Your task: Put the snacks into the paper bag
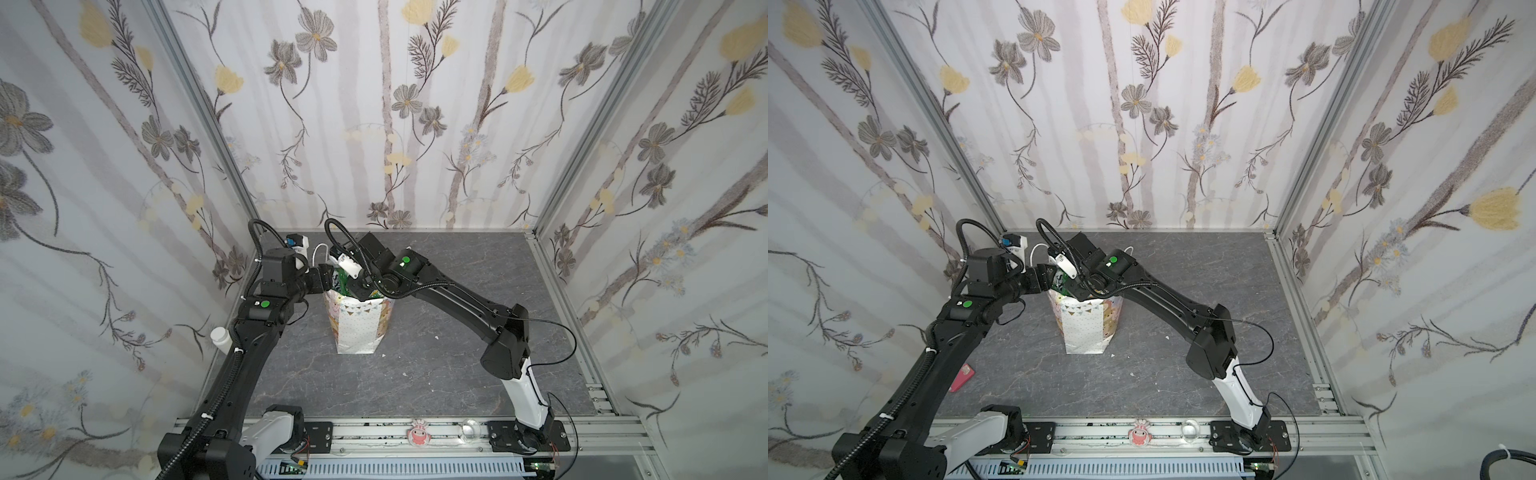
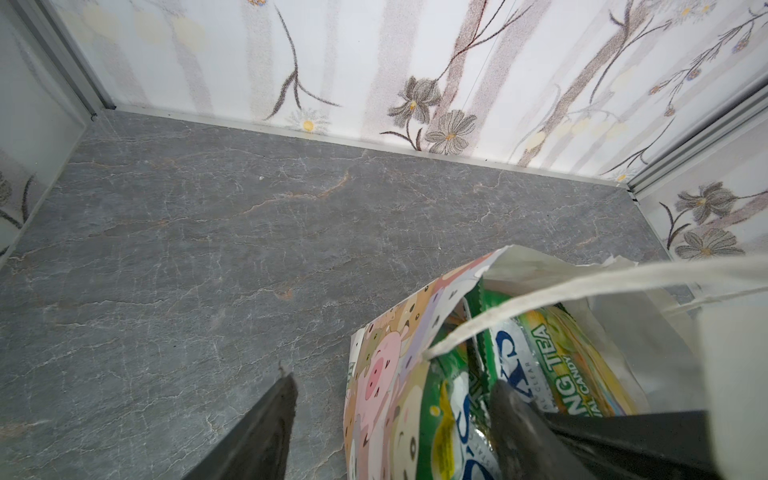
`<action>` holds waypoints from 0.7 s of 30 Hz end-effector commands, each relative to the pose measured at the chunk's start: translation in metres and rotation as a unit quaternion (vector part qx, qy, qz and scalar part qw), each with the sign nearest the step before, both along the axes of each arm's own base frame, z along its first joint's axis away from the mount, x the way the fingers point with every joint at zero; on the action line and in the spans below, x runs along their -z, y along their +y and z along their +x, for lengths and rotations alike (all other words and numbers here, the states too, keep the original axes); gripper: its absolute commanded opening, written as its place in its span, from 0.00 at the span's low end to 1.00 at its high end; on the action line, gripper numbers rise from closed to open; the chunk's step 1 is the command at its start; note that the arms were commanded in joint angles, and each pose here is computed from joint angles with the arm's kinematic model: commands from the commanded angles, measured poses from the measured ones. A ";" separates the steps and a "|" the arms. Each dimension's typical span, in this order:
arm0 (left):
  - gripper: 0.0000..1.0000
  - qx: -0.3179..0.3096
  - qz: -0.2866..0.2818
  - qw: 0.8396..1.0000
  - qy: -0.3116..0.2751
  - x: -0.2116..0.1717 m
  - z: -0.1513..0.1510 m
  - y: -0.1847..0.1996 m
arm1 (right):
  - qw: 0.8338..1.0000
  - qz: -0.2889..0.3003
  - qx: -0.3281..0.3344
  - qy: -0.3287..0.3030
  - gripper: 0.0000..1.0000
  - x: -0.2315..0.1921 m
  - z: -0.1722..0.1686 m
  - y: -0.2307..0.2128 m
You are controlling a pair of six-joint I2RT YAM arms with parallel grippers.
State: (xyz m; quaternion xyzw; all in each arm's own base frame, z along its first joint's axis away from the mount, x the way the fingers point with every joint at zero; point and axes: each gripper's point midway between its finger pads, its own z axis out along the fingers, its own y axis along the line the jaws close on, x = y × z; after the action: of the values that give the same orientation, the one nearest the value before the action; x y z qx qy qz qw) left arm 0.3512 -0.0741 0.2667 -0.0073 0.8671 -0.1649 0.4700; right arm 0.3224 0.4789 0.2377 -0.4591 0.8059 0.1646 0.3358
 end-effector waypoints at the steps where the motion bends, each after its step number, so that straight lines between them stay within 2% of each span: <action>1: 0.73 -0.003 0.002 1.000 -0.012 -0.007 0.001 0.002 | 0.999 -0.011 -0.025 0.029 0.12 0.012 -0.011 0.006; 3: 0.73 -0.004 0.003 1.000 -0.012 -0.007 0.001 0.002 | 1.000 0.004 -0.004 0.001 0.08 -0.006 -0.002 0.011; 5: 0.73 -0.005 0.003 1.000 -0.010 -0.005 0.002 0.002 | 0.998 0.036 0.017 -0.046 0.16 -0.042 0.001 0.014; 7: 0.73 -0.005 0.004 1.000 -0.010 -0.005 0.002 0.003 | 0.993 0.077 0.026 -0.086 0.18 -0.084 -0.003 0.015; 11: 0.73 -0.006 0.005 1.000 -0.007 -0.004 0.002 0.003 | 0.984 0.132 0.052 -0.110 0.28 -0.143 -0.011 -0.005; 16: 0.73 -0.007 0.005 1.000 -0.004 -0.002 0.003 0.003 | 0.978 0.113 0.125 -0.121 0.41 -0.157 -0.013 -0.054; 21: 0.73 -0.005 0.003 1.000 -0.002 -0.001 0.004 0.002 | 0.966 0.143 0.177 -0.125 0.57 -0.161 -0.030 -0.109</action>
State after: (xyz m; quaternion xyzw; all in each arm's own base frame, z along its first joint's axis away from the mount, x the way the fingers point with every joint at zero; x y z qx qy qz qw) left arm 0.3529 -0.0733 0.2636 -0.0093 0.8694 -0.1618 0.4668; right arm 0.2909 0.3962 0.3805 -0.3354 0.7940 0.1510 0.4840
